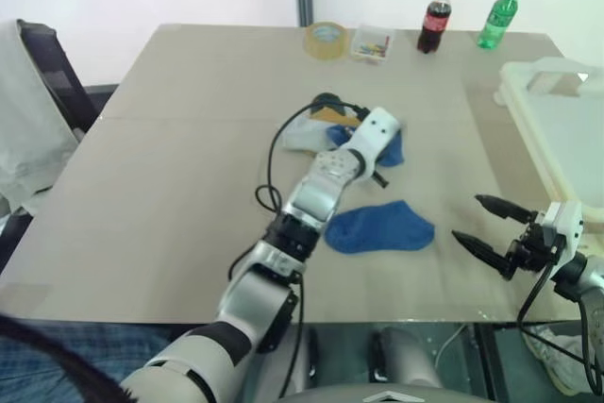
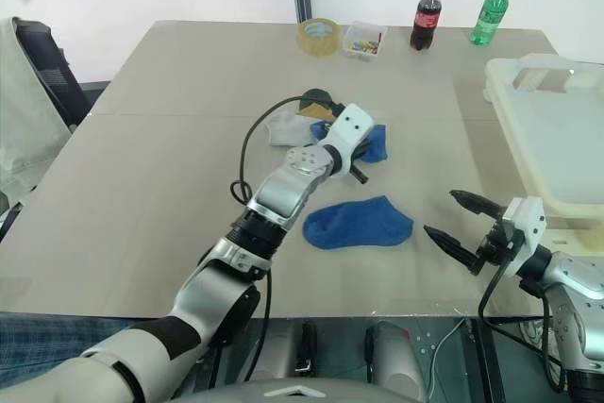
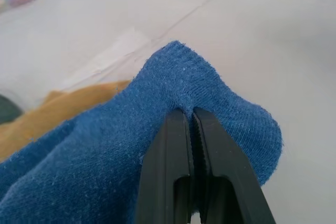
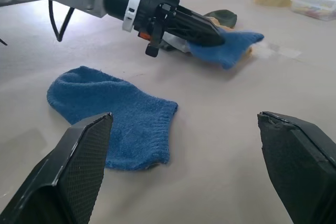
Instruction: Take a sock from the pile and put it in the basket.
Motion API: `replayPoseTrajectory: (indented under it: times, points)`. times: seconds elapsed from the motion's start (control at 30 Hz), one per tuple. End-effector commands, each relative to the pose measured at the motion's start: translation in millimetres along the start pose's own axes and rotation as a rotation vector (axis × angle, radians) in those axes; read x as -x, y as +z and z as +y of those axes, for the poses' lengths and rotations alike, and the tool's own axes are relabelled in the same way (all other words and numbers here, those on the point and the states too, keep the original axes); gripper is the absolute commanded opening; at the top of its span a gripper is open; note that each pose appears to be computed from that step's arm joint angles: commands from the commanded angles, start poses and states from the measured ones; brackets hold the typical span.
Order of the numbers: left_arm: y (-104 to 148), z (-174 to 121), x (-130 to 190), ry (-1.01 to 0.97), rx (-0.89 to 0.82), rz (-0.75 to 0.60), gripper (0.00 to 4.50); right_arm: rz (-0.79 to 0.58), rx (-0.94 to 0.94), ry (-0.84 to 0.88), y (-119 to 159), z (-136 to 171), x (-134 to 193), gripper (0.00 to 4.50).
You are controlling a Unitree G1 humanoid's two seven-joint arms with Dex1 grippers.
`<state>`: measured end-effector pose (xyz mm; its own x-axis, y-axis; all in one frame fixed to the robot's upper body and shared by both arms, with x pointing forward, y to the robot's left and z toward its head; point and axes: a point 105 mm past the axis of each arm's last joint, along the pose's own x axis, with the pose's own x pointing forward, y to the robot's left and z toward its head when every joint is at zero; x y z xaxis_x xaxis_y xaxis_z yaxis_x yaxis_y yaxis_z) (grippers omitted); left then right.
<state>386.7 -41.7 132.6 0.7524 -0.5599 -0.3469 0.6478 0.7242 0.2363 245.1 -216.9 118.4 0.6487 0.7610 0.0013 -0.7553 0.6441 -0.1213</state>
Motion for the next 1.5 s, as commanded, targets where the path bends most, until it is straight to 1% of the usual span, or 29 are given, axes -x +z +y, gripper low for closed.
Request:
replayPoseTrajectory:
  times: [0.03, 0.1, 0.17, 0.2, 0.23, 0.27, 0.33, 0.37, 0.4, 0.43, 0.5, 0.6, 0.67, 0.73, 0.9, 0.97, 1.03, 1.17, 1.2, 1.23, 1.27, 1.33, 1.37, 1.43, 1.5]
  points:
    - [3, -17, 0, 0.038, 0.071, 0.045, 0.03, -0.025, 0.035, -0.001, 8, -1, 3, 4.5]
    - [7, -26, -2, 0.029, 0.06, 0.009, 0.03, -0.025, 0.037, -0.003, 8, -1, 4, 4.5]
    - [7, -31, -3, 0.014, 0.055, 0.0, 0.03, -0.021, 0.037, -0.01, 8, -2, 5, 4.5]
    - [6, -32, -4, 0.007, 0.047, 0.003, 0.7, -0.02, 0.037, -0.015, 8, -3, 6, 4.5]
    - [3, -33, -4, 0.0, 0.056, 0.014, 1.0, -0.013, 0.04, -0.026, 8, -4, 7, 4.5]
    - [2, -33, -4, -0.009, 0.072, 0.022, 1.52, 0.01, 0.048, -0.051, 6, -7, 8, 4.5]
    - [2, -38, -2, -0.055, 0.112, 0.02, 2.43, 0.062, 0.059, -0.103, 2, -13, 11, 4.5]
    - [5, -44, 2, -0.11, 0.129, 0.006, 2.84, 0.064, 0.057, -0.109, 2, -14, 10, 4.5]
    - [7, -51, 6, -0.167, 0.142, -0.007, 3.42, 0.059, 0.055, -0.112, 3, -14, 9, 4.5]
    - [8, -56, 10, -0.214, 0.148, -0.018, 3.71, 0.058, 0.053, -0.118, 3, -15, 7, 4.5]
    - [7, -60, 17, -0.255, 0.15, -0.027, 3.71, 0.069, 0.046, -0.148, 3, -19, 1, 4.5]
    - [5, -56, 26, -0.283, 0.13, -0.051, 3.71, 0.103, 0.047, -0.193, -1, -26, -11, 4.5]
    - [14, -31, 30, -0.249, 0.129, -0.091, 3.71, 0.137, 0.029, -0.196, -7, -30, -27, 4.5]
    - [27, -5, 35, -0.211, 0.108, -0.147, 3.71, 0.155, -0.033, -0.22, -9, -35, -45, 4.5]
    - [42, 33, 41, -0.157, 0.111, -0.196, 3.71, 0.192, -0.112, -0.208, -9, -37, -69, 4.5]
    - [38, 55, 40, -0.097, 0.119, -0.184, 3.71, 0.225, -0.123, -0.213, -14, -38, -76, 4.5]
    - [27, 74, 37, -0.029, 0.087, -0.149, 3.71, 0.254, -0.138, -0.207, -19, -37, -83, 4.5]
    - [10, 81, 32, -0.017, 0.057, -0.102, 3.71, 0.299, -0.155, -0.218, -28, -39, -84, 4.5]
    - [6, 81, 31, -0.018, 0.048, -0.094, 3.81, 0.303, -0.153, -0.222, -29, -40, -84, 3.97]
    - [4, 80, 31, -0.023, 0.039, -0.089, 3.81, 0.307, -0.148, -0.223, -30, -41, -83, 3.64]
    - [3, 79, 31, -0.029, 0.029, -0.091, 3.81, 0.31, -0.144, -0.224, -31, -42, -83, 3.17]
    - [5, 72, 32, -0.048, -0.01, -0.107, 3.81, 0.312, -0.133, -0.225, -32, -42, -82, 2.08]
    - [6, 69, 33, -0.057, -0.037, -0.114, 3.81, 0.313, -0.128, -0.224, -32, -42, -82, 1.79]
    - [10, 61, 36, -0.08, -0.108, -0.126, 3.81, 0.321, -0.115, -0.223, -32, -42, -81, 1.04]
    - [13, 53, 39, -0.11, -0.14, -0.135, 3.81, 0.327, -0.103, -0.222, -33, -42, -80, 0.21]
